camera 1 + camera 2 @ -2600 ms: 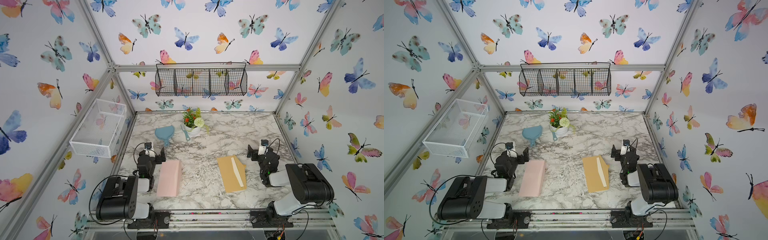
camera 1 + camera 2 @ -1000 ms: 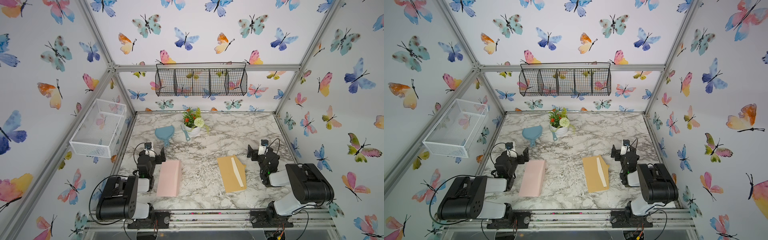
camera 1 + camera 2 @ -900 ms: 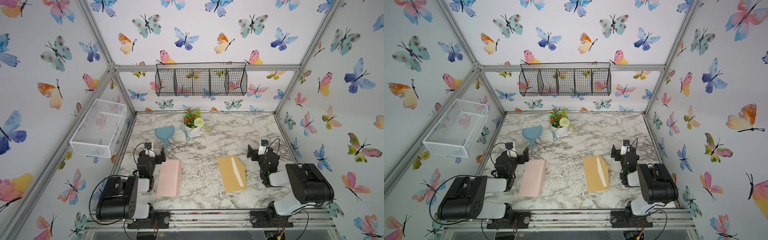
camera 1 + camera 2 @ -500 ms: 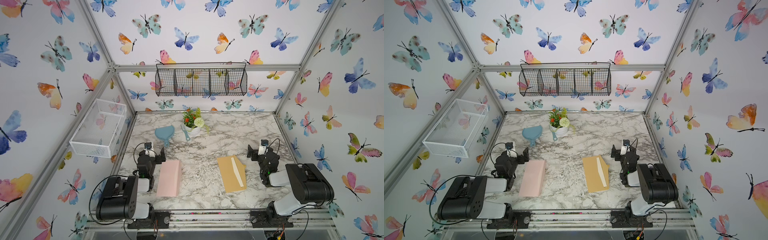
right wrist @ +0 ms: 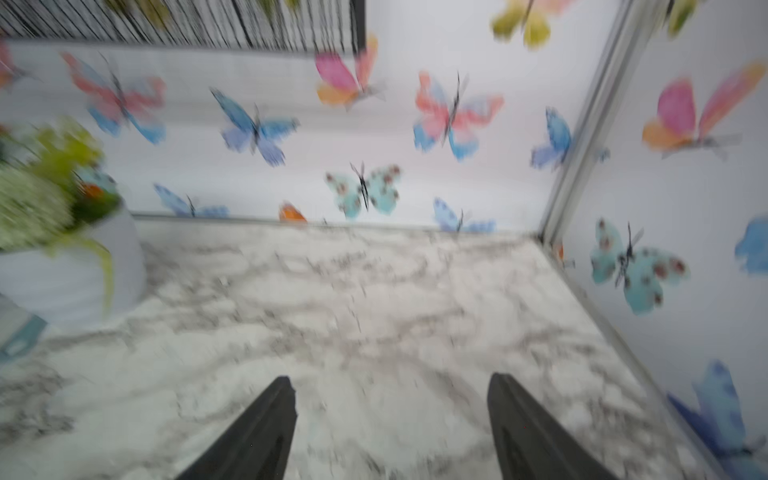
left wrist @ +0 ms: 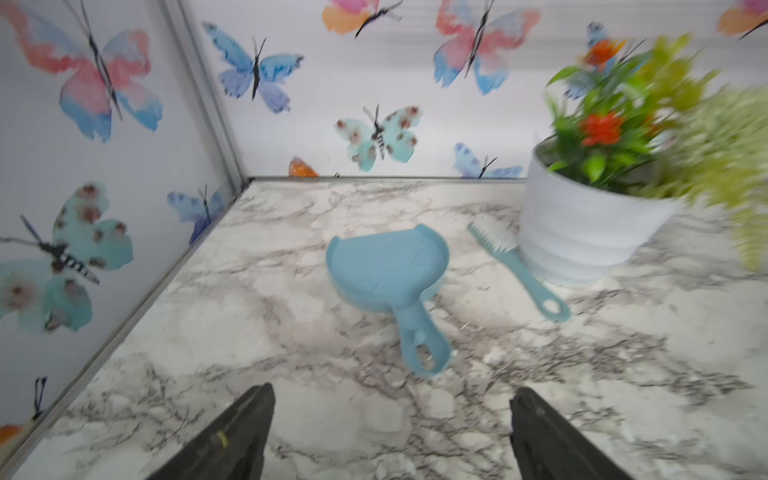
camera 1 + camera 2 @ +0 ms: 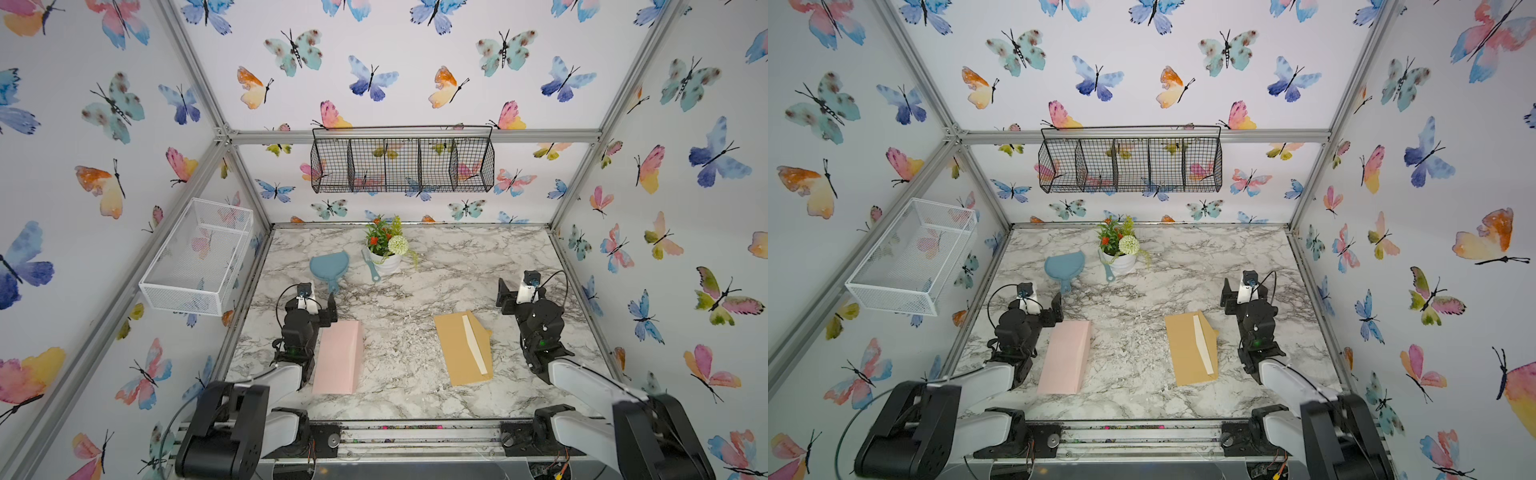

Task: Take the letter paper out of the envelope
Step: Pick up the envelope from the center of the board.

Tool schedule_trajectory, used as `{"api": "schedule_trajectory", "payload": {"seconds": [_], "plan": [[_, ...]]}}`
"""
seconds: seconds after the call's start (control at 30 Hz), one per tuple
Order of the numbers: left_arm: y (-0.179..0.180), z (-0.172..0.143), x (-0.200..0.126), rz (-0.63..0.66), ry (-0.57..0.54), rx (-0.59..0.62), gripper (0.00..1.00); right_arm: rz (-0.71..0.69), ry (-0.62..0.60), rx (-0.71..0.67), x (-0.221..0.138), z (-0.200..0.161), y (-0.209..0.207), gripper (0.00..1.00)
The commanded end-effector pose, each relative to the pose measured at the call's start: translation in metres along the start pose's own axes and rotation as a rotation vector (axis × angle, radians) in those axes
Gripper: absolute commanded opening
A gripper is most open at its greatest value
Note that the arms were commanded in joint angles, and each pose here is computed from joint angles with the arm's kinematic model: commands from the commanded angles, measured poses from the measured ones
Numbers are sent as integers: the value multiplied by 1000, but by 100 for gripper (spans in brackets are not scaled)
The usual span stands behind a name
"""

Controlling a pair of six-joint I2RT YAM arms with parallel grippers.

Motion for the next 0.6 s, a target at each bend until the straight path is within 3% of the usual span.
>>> {"api": "schedule_trajectory", "payload": {"seconds": [0.0,0.07,0.13,0.23,0.3,0.43,0.57], "plan": [[-15,58,-24,-77,-21,-198,82,172,140,192,-21,50,38,61],[-29,55,-33,-181,44,-237,79,320,312,289,-26,54,79,53],[-29,37,-39,-168,141,-272,80,392,448,278,-35,38,122,53],[-21,13,-48,-108,237,-300,81,476,482,203,-59,14,193,54],[-16,1,-55,-79,235,-333,84,518,502,167,-71,2,237,54],[7,-24,-63,89,203,-418,89,519,654,127,-73,-36,303,59],[11,-30,-64,101,196,-404,89,609,759,221,-74,-77,335,59]]}}
Point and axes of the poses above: each gripper's point midway between its finger pads, its own x axis out along the fingers, its own y axis along the line the jaws close on, z = x × y, the point moved 5 cm from there along -x, back along the fingers, and after that the axes turned 2 degrees about x, right-handed, at the moved point
